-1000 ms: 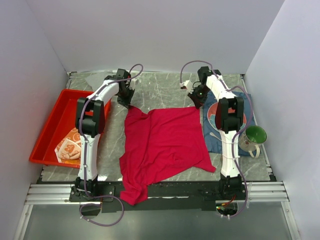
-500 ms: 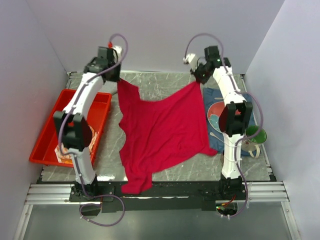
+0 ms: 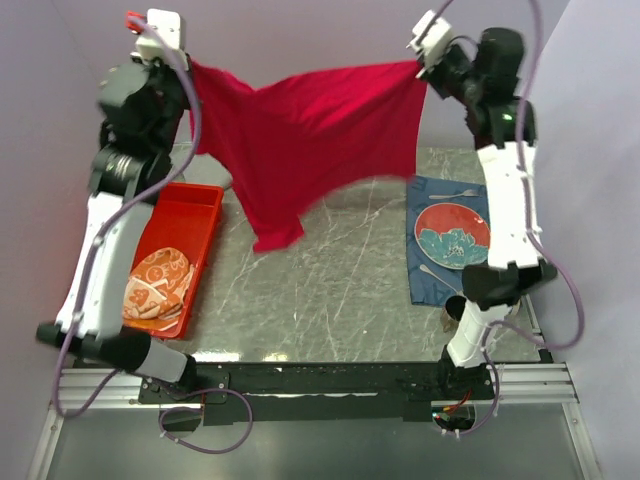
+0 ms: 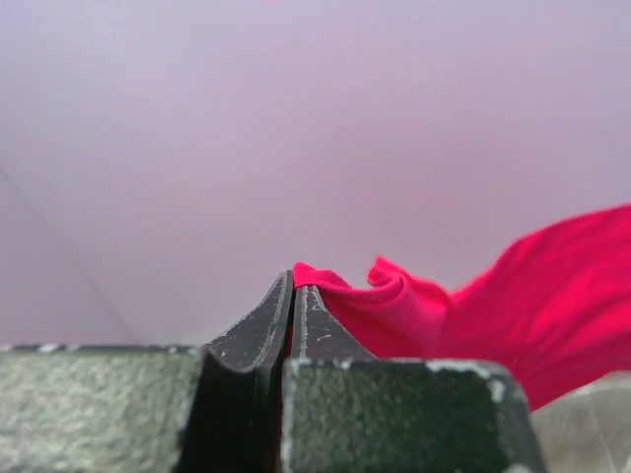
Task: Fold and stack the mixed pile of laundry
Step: Flatten out the T-shirt at the center of the board.
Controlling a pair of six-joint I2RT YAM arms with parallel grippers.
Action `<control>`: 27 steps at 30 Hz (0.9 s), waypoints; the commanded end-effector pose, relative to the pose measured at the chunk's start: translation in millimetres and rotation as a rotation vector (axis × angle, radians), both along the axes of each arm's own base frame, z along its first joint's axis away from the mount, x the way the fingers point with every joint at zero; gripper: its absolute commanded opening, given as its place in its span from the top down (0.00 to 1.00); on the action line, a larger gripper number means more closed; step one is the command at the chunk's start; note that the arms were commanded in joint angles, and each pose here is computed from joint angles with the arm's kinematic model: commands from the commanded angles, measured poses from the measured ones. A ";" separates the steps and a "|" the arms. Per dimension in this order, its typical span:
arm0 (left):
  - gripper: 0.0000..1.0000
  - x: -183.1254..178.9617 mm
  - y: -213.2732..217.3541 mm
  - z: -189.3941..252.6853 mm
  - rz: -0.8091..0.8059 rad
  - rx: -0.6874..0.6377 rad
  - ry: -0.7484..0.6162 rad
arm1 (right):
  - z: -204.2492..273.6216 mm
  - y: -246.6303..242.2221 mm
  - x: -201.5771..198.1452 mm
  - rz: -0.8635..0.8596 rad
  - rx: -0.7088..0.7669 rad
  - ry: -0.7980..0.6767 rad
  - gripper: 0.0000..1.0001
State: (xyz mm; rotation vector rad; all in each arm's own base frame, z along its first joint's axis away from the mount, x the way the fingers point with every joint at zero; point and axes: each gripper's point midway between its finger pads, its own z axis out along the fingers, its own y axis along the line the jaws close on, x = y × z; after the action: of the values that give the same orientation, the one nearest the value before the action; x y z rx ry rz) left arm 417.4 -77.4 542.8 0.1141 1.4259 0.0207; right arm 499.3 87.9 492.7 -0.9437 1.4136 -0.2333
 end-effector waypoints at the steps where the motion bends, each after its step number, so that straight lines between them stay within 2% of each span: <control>1: 0.99 -87.0 -1.7 127.3 0.001 0.018 -0.397 | 121.5 -2.5 -82.3 0.038 0.043 -0.312 1.00; 4: 0.99 -135.2 -9.2 165.9 -0.025 0.007 -0.526 | 160.7 -6.1 -128.4 0.047 0.048 -0.419 1.00; 8: 0.99 -183.8 -15.6 195.0 -0.107 -0.028 -0.639 | 201.3 -16.3 -186.2 0.033 0.047 -0.543 1.00; 10: 0.99 -195.9 -11.7 202.6 -0.114 -0.031 -0.665 | 214.3 -22.0 -206.3 0.017 0.044 -0.589 1.00; 13: 0.99 -206.3 -8.1 209.2 -0.118 -0.026 -0.691 | 219.0 -29.5 -214.7 -0.020 0.035 -0.609 1.00; 16: 0.99 -201.8 -5.7 206.7 -0.084 0.001 -0.679 | 206.1 -32.4 -199.6 -0.046 0.026 -0.568 1.00; 19: 0.99 -188.6 -6.1 193.9 -0.036 0.025 -0.641 | 172.3 -30.6 -167.8 -0.053 0.028 -0.457 1.00; 22: 0.99 -158.8 -13.1 161.1 0.026 0.054 -0.552 | 113.5 -28.8 -119.0 -0.062 0.039 -0.280 1.00; 23: 0.99 -138.6 -10.6 141.5 0.058 0.080 -0.498 | 79.2 -26.1 -98.9 -0.053 0.035 -0.189 1.00; 24: 0.99 -124.8 -19.3 130.8 -0.009 0.016 -0.473 | 58.3 -24.4 -87.0 -0.052 0.031 -0.137 1.00; 27: 0.99 -61.1 -20.6 53.5 -0.075 0.028 -0.279 | -23.7 -21.0 -46.1 -0.055 0.046 0.043 1.00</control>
State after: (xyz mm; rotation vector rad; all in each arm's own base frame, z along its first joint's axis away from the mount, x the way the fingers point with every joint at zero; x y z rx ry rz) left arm 285.4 -93.4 677.8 0.1683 0.9300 0.0748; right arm 387.1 65.7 582.4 -0.8495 1.2098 -0.3384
